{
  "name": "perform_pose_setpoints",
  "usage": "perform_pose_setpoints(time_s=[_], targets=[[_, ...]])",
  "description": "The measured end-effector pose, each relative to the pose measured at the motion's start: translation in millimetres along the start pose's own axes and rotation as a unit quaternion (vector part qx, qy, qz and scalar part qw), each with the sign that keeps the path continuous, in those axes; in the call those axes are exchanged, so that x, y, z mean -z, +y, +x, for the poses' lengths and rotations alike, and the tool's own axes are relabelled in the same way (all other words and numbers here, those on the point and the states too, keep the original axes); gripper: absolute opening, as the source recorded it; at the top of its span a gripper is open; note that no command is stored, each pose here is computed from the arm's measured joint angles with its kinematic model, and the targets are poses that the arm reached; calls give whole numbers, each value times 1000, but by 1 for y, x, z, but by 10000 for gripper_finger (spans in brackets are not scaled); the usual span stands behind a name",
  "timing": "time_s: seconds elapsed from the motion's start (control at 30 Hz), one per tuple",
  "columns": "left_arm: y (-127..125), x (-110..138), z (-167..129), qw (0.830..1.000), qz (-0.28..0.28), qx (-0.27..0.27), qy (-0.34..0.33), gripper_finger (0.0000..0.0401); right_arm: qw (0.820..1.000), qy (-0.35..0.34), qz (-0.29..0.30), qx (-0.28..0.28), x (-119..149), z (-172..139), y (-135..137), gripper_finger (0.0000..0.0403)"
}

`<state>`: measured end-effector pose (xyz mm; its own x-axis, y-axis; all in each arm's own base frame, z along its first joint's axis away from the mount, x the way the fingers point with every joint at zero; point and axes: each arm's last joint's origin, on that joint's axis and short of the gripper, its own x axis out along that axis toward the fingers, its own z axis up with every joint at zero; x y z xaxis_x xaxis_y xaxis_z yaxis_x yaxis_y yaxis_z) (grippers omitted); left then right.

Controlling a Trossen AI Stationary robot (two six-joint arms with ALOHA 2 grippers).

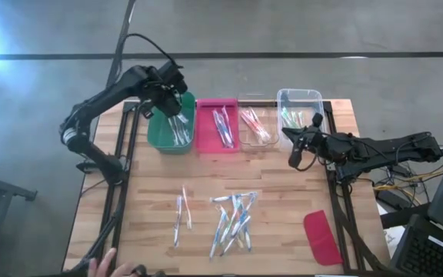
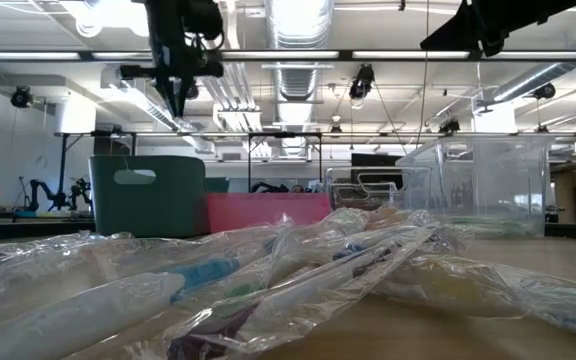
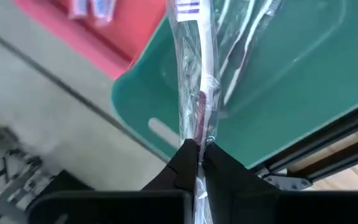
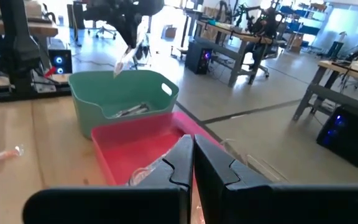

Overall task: Pick & Place Toothbrushes
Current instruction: Put the violet toothbrush into the green bin

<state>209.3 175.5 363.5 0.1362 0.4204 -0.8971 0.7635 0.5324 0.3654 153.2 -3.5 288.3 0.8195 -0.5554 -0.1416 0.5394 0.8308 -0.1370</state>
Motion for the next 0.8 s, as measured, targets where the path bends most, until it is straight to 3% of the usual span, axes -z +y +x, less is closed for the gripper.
perform_pose_setpoints(time_s=[0.4,0.63,0.8], targets=[[15,-13,59,992,54,112,13,17,1000,10,-19,0,3,2,2,8],[4,-21,90,984,74,159,11,17,1000,10,-28,-1,3,2,2,8],[-5,-25,111,981,100,164,19,25,999,16,-32,-2,7,3,3,8]])
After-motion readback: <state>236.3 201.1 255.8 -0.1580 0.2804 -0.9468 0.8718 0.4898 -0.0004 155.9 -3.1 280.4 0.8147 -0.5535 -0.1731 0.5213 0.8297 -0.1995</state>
